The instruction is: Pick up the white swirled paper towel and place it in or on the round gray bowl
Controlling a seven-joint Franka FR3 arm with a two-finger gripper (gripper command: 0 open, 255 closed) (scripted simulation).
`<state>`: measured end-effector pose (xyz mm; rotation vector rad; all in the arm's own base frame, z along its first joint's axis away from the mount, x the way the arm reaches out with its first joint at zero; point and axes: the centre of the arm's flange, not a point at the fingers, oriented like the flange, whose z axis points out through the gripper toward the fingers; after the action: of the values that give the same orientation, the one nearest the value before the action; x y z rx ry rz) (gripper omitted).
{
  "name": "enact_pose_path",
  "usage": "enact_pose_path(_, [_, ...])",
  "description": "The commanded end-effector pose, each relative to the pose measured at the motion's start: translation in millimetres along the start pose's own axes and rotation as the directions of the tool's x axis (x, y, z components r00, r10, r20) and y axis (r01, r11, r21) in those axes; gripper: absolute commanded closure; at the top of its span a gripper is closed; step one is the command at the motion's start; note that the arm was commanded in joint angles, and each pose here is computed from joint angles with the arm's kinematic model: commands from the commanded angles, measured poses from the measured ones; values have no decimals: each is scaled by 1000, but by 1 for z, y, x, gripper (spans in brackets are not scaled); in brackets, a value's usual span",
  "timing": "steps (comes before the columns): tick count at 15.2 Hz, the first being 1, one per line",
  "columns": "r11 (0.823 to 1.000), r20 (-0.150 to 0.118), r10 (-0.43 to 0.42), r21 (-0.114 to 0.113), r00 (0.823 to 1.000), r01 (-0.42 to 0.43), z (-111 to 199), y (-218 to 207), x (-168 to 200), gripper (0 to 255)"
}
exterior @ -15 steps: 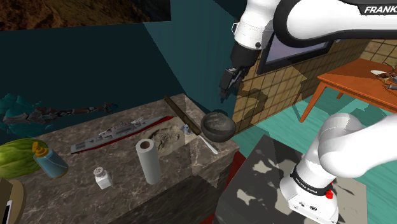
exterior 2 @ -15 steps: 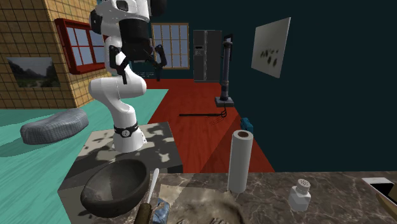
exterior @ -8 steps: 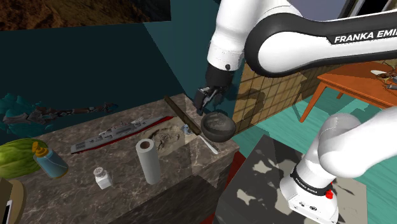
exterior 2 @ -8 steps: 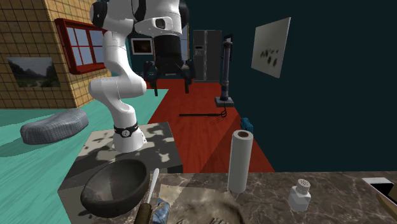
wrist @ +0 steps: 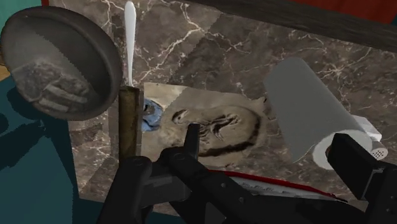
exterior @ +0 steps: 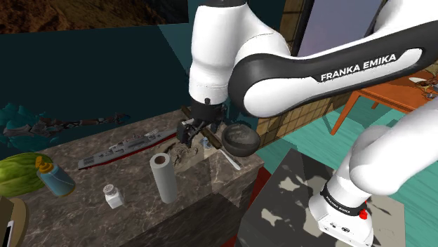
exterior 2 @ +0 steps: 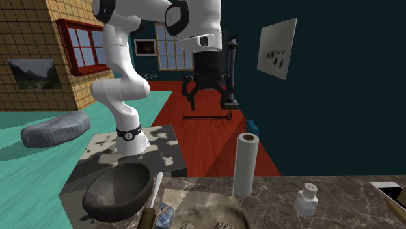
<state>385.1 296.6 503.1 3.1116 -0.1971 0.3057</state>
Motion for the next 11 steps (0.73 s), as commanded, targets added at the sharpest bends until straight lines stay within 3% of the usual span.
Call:
enact_pose_path(1, [1000, -1, 24, -3, 1000, -24, 12, -23, 6, 0])
enact_pose_path(8, [995, -8, 94, -23, 996, -94, 54, -106, 26, 0])
enact_pose_path(11, [995, -9, 101, -25, 995, -101, 68, -114, 29, 0])
